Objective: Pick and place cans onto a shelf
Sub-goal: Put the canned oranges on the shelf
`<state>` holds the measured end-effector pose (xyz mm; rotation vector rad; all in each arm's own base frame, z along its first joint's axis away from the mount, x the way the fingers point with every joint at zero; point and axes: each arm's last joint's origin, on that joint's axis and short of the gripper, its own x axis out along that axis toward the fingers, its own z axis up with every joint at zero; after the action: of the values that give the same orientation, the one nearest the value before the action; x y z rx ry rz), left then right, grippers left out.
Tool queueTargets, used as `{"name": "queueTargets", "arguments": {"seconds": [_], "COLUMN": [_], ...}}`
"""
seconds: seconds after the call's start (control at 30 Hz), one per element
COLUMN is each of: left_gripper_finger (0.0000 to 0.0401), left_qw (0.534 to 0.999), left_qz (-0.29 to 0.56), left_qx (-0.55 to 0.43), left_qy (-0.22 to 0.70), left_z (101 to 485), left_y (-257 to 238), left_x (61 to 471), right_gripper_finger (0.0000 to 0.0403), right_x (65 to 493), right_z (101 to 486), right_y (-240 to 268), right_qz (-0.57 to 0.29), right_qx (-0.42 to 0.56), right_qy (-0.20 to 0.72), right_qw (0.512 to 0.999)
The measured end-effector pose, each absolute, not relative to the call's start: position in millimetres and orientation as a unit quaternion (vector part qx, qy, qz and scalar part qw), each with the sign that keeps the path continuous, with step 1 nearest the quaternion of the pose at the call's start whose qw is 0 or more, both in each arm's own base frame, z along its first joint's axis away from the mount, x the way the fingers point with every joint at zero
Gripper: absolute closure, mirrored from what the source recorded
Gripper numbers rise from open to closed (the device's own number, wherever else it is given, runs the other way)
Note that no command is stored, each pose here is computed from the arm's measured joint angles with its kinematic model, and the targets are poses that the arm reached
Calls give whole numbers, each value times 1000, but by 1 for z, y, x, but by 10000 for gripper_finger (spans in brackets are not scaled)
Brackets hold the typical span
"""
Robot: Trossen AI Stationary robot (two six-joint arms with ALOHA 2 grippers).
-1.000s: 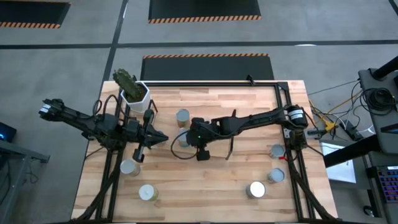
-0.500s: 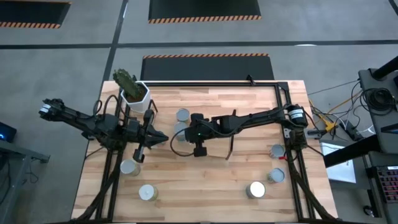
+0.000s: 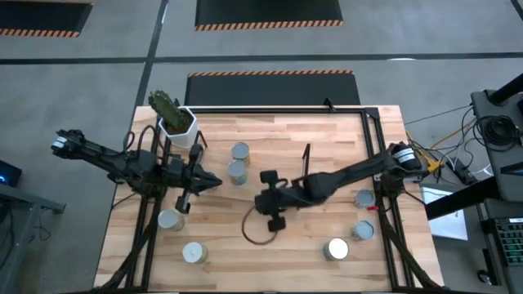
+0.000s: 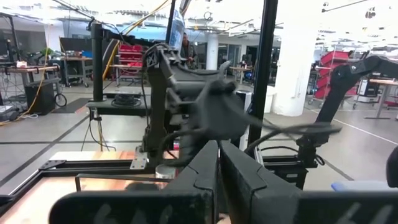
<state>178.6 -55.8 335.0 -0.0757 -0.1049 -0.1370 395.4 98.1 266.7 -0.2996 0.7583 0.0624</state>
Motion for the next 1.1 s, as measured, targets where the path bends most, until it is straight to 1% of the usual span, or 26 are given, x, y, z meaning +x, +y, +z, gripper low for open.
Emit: {"name": "queueTargets", "arguments": {"seconds": [0.2,0.33,0.57,0.67,0.77,0.87,0.97,1.03,1.1], "left_gripper_finger": [401,401,401,401,401,401,401,401,401], "left_qw": [995,995,992,990,986,973,948,923,889], "left_qz": [-68,-69,-71,-73,-74,-69,-85,-81,-41], "left_qx": [-39,-43,-74,-105,-145,-222,-300,-351,-402], "left_qy": [-56,-63,-68,-62,-40,2,62,132,215], "left_z": [335,335,334,332,324,317,322,326,324], "left_y": [-57,-58,-60,-62,-66,-71,-75,-78,-83], "left_x": [183,186,192,196,206,218,225,226,224], "right_gripper_finger": [390,390,390,390,390,390,390,390,390], "right_x": [378,359,324,308,295,282,270,264,259], "right_z": [275,276,275,273,279,287,293,293,294], "right_y": [120,129,125,119,113,108,103,100,98], "right_qz": [33,55,64,69,69,70,70,71,71], "right_qx": [-144,-154,-148,-154,-167,-187,-201,-213,-219], "right_qy": [303,264,211,202,166,130,110,105,100], "right_qw": [942,951,964,965,969,971,971,969,968]}}
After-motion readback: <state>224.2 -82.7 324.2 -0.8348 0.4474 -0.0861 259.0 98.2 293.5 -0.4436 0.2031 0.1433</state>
